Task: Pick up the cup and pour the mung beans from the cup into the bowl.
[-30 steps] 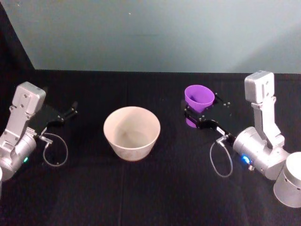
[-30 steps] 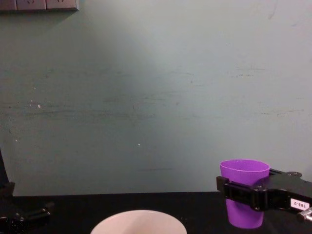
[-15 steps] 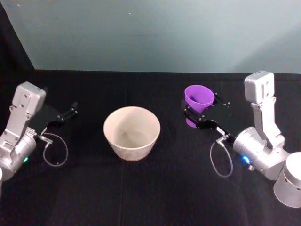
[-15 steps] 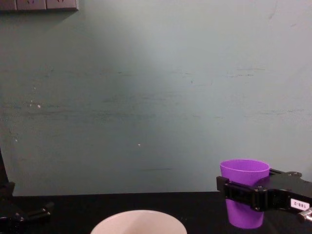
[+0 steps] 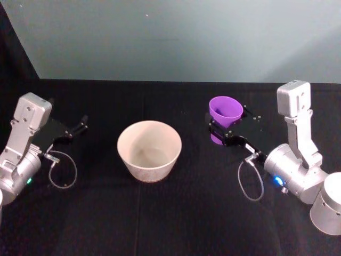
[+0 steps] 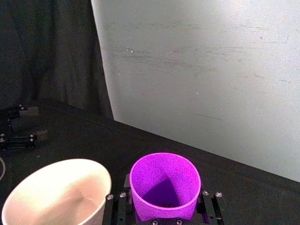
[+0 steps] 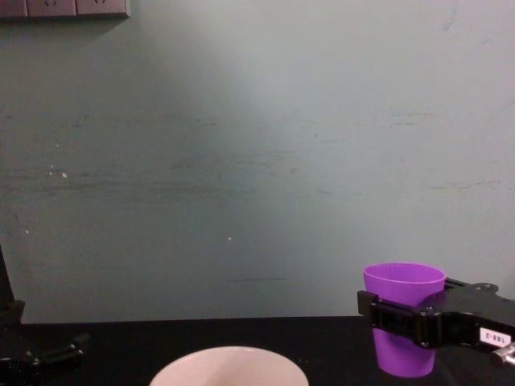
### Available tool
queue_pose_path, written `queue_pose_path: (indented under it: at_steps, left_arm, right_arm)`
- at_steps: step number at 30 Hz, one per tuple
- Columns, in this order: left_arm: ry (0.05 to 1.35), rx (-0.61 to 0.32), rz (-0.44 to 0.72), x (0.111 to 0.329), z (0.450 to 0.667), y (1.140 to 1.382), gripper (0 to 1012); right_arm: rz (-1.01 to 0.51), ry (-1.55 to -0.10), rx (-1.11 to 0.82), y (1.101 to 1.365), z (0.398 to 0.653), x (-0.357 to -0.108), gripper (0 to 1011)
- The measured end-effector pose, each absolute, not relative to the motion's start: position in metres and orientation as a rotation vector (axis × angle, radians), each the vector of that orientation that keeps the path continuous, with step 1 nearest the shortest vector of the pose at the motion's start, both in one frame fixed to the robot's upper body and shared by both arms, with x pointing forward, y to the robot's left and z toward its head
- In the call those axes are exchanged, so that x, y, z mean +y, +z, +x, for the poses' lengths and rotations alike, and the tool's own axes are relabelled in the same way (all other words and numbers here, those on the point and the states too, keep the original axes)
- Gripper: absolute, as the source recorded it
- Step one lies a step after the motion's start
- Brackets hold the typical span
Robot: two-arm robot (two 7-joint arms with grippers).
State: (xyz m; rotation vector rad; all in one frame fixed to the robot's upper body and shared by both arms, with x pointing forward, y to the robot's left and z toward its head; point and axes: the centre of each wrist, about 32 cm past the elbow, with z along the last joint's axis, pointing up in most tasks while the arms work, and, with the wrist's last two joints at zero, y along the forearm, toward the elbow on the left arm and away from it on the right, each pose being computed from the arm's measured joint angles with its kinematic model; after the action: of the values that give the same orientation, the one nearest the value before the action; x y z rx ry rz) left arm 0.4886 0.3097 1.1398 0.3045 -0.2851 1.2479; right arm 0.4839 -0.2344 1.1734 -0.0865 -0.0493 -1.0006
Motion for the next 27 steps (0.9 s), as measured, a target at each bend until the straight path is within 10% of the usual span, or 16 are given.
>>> queue_pose_path:
  at_steps: [27]
  left_arm:
    - [1.248,-0.285,0.304,0.3096,0.4886,1.1398,1000]
  right_arm:
    - [-0.086,-1.001,-0.049,1.1734,0.4839,-0.2345,726]
